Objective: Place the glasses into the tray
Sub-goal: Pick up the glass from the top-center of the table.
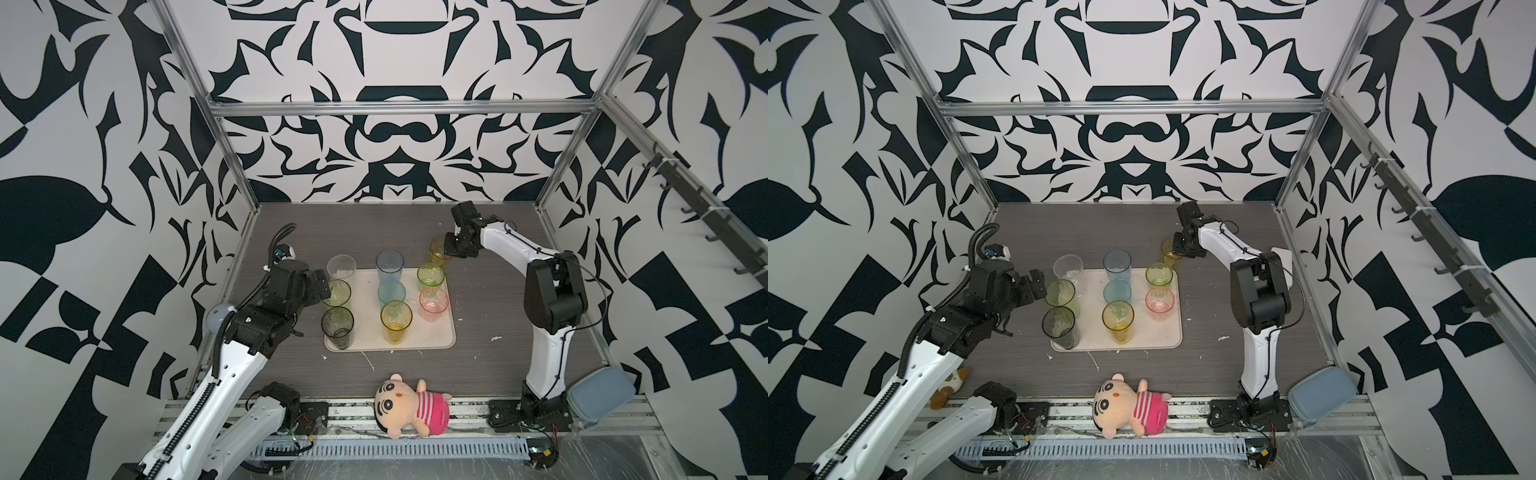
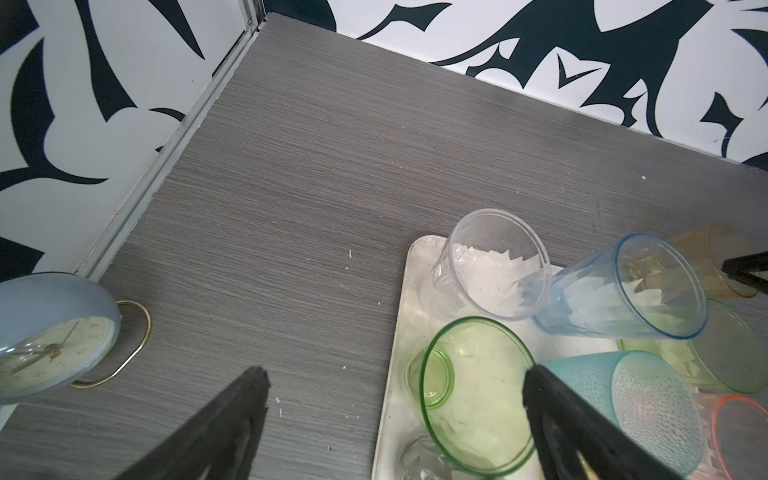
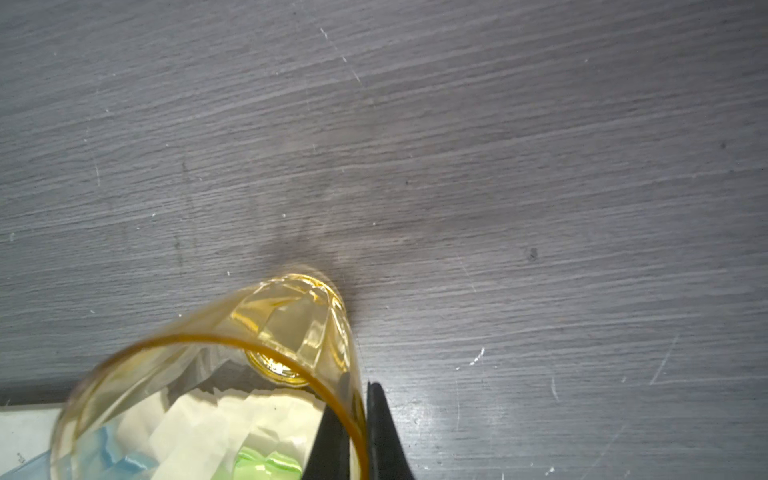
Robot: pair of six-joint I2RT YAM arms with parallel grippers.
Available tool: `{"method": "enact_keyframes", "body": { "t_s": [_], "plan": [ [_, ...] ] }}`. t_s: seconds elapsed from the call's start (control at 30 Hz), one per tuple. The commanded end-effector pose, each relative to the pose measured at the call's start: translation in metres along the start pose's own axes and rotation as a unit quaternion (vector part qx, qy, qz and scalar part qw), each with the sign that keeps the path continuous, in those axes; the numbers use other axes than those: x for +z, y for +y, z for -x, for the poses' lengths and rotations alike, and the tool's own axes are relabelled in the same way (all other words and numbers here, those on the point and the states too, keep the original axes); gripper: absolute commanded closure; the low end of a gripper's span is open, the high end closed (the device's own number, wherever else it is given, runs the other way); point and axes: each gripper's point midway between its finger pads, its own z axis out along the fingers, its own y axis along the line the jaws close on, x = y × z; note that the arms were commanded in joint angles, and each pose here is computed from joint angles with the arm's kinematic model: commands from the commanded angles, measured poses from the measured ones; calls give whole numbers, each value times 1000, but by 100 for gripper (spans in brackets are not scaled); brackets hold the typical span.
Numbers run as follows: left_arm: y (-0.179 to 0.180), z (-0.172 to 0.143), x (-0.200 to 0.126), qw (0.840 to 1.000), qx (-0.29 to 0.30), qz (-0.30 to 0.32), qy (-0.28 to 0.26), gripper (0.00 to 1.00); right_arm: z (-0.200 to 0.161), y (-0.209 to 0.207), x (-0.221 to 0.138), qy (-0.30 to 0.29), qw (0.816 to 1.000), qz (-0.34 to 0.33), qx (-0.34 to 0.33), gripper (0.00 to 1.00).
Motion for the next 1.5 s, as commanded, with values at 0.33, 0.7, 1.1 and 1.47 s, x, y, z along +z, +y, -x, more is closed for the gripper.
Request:
{"method": "enact_keyframes", "body": {
  "t_s": [0.33,0.7,1.1,1.47],
  "plan": [
    [-2,5,-6,1000,-11,-7,-9,1,20,-8,-66,-54,998,-18,-25,100],
    [-1,10,-13,1000,-12,-12,-18,1,7,-25,-125,-72,995,-42,-47,100],
    [0,10,-17,1000,-22,-13,-18,1,-48,-66,-186,-73,992,-81,-68,100],
    [1,4,-15,999,-31,-7,1,1,-117,-82,-216,-44,996,-47,-56,100]
  ]
}}
